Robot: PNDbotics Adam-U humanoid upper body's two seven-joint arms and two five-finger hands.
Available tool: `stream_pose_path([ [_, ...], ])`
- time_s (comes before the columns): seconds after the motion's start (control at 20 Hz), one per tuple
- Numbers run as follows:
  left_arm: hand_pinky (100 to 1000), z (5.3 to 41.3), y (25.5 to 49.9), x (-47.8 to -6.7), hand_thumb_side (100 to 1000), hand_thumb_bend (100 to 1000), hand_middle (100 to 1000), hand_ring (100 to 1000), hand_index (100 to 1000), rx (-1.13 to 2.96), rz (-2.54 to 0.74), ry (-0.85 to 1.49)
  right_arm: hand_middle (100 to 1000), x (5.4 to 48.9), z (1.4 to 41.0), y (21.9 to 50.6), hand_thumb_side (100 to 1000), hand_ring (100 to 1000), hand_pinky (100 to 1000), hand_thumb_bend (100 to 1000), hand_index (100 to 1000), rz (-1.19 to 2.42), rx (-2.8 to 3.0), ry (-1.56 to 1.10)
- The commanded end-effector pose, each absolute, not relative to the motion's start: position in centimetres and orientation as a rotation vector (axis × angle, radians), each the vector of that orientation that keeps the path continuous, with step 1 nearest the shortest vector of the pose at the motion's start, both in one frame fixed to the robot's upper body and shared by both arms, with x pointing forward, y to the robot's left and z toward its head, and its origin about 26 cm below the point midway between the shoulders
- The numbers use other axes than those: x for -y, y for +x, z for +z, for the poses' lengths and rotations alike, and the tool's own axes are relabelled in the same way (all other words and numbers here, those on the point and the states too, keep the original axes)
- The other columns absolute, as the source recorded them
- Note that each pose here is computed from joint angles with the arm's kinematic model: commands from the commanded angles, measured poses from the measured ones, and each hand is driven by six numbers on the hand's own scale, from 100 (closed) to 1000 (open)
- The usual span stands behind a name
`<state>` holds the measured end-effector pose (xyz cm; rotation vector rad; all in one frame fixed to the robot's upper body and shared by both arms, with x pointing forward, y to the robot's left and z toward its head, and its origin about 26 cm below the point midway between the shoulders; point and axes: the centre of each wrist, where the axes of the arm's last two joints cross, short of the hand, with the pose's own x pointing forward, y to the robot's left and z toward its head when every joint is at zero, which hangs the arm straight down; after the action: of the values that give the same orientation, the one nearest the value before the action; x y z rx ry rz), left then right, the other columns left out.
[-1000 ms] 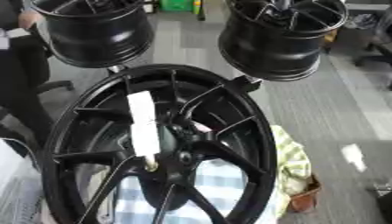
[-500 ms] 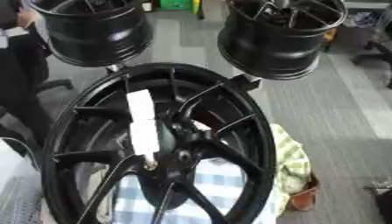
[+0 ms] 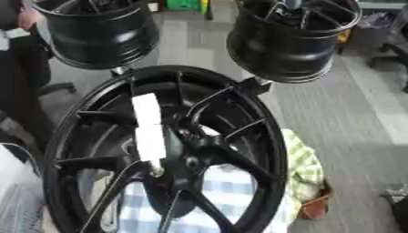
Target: Pull the pin out of the wheel hub.
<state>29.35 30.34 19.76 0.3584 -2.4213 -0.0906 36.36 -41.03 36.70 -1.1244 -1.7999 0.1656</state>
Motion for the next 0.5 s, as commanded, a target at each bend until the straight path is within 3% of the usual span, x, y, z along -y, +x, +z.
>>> stream_pose_path([
  [0.05, 771, 20.9, 29.2, -30.5, 673, 178, 763, 874, 843, 2.462, -0.117, 0.377, 568, 38.3, 39.1, 33.3, 279, 665, 786, 510, 719, 0.285, 1.997, -1.029],
  [0.5, 771, 21.1, 29.2, -30.5, 664, 184, 762, 873, 844, 2.479, -0.115, 0.374, 577, 32.6, 37.7, 29.6, 266, 674, 781, 502, 721, 0.35, 2.238, -0.835],
])
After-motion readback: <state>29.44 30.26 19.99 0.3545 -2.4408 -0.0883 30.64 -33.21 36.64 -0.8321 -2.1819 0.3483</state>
